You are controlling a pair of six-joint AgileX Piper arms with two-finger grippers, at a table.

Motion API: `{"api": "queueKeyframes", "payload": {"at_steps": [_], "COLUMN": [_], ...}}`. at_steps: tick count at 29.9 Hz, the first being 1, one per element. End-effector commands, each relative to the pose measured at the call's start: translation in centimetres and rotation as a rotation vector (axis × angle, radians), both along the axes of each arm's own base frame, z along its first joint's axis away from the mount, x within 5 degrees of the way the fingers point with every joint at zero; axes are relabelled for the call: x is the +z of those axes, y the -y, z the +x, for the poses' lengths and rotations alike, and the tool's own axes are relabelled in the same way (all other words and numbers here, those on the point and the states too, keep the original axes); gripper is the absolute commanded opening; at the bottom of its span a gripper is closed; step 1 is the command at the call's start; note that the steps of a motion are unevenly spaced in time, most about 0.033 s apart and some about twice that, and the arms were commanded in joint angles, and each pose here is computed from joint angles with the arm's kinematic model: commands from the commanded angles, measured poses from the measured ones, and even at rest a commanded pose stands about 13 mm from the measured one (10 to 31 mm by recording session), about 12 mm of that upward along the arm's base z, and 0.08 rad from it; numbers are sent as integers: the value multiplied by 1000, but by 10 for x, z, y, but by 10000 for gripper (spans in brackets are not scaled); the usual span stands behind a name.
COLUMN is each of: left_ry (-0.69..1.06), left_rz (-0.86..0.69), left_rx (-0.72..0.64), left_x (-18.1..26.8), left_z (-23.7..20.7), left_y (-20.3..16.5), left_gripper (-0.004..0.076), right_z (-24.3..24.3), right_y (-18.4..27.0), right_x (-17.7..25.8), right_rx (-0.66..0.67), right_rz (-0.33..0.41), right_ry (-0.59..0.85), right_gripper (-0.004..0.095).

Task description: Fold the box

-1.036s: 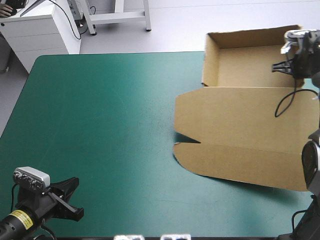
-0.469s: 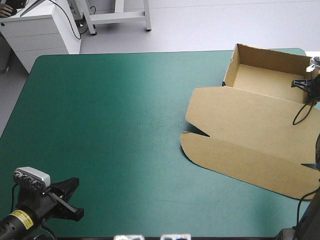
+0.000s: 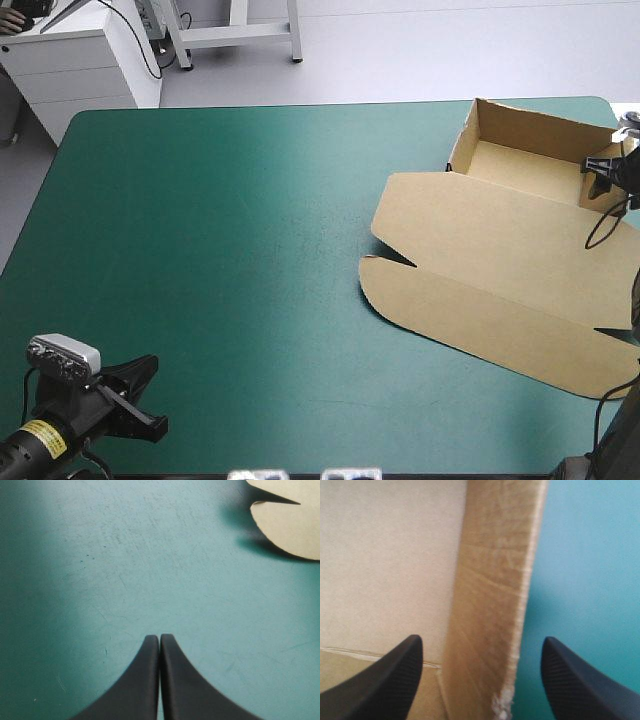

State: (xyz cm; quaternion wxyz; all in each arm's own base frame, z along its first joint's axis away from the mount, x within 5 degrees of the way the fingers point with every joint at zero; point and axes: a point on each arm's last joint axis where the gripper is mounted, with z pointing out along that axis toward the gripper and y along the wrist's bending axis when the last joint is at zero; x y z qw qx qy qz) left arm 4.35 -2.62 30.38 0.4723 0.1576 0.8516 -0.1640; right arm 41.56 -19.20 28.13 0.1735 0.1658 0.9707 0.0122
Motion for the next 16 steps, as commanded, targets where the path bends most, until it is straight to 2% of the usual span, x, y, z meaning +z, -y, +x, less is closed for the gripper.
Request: {"api": "queueKeyframes", "payload": {"at_steps": [1,3,5,8,10,12,16], "left_ry": [67,67,67,67,67,65,47], "left_rz": [-47,-47,-47,-47,-47,-44,-35], "left_rx": [3,3,3,3,3,2,2], "left_x": [13,13,13,13,13,12,5], "left_z": [3,3,3,3,3,3,5], "left_y": [2,2,2,2,2,2,3], "left_gripper": [-8,-8,-8,-8,-8,-8,-8], "right_z": [-23,-33,-42,-62,-76,-90,-108], "right_y": [-1,-4,-10,-32,-51,-72,-117], "right_x": [60,79,98,137,160,174,175], "right_rx": [-31,-38,-50,-41,29,88,224], "right_rz": [-110,-143,-143,-68,-41,-21,6], "right_ry": [96,129,178,315,394,437,430], "right_gripper": [798,793,792,787,737,613,262]}}
